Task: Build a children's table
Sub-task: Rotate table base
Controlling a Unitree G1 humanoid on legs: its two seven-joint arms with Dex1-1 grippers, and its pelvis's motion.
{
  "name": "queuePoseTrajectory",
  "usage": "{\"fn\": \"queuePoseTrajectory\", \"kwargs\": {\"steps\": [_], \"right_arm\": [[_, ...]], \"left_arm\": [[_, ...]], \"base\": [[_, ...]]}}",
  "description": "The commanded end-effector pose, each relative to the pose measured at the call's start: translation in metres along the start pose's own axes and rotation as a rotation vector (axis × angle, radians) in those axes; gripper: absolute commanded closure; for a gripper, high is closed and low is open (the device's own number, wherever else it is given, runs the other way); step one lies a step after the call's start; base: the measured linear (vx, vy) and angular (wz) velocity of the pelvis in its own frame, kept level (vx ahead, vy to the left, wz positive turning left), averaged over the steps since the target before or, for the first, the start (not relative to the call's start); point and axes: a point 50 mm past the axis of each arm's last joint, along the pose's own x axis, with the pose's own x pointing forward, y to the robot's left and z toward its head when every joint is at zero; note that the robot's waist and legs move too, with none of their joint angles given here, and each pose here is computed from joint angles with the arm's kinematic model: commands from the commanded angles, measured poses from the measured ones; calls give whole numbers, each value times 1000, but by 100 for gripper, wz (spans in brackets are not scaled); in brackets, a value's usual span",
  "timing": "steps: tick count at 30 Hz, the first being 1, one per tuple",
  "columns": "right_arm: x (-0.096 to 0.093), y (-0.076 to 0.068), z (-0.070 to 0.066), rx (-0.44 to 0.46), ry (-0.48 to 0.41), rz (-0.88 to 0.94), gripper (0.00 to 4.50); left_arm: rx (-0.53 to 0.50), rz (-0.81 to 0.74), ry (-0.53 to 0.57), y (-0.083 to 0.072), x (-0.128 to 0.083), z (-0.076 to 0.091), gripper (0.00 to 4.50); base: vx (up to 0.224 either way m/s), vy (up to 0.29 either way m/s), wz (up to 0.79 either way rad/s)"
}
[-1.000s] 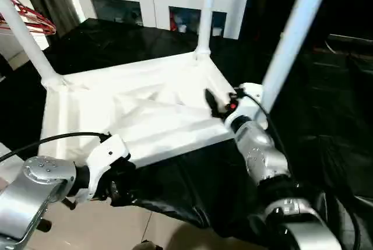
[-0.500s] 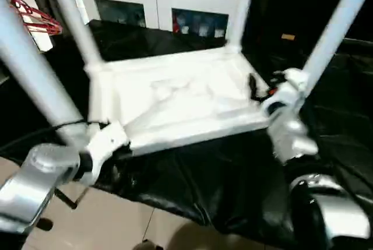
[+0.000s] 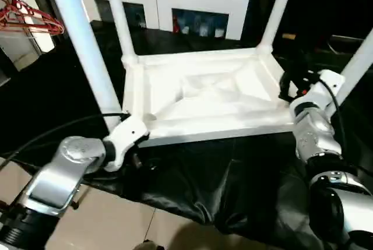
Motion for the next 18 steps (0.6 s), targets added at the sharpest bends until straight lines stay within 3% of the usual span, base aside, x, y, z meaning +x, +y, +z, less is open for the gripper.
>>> {"fn": "queuePoseTrajectory", "kwargs": {"steps": [1, 6, 10, 12, 14, 15, 17, 18], "right_arm": [[-4, -1, -1, -31, -16, 53, 0], [-15, 13, -9, 1, 9, 269, 0], [-43, 31, -16, -35, 57, 607, 0], [-56, 32, -18, -65, 81, 717, 0], [-64, 30, -18, -85, 100, 769, 0], [-80, 19, -20, -133, 154, 858, 0], [-92, 1, -22, -168, 224, 889, 0], [-92, 1, -22, -169, 225, 889, 0]], "left_arm": [[-36, -64, -140, -6, -10, 11, 8], [-159, -126, -232, -8, -28, 11, 8], [-207, -157, -138, -8, -52, -10, 8], [-212, -131, -75, -5, -64, -20, 8], [-216, -94, -41, 0, -73, -25, 8], [-221, -33, 13, 9, -93, -32, 8], [-232, 7, 47, 16, -113, -33, 8], [-233, 8, 47, 16, -114, -33, 8]], "base": [[0, 0, 0], [0, 0, 0], [0, 0, 0], [0, 0, 0], [0, 0, 0], [0, 0, 0], [0, 0, 0], [0, 0, 0]]}}
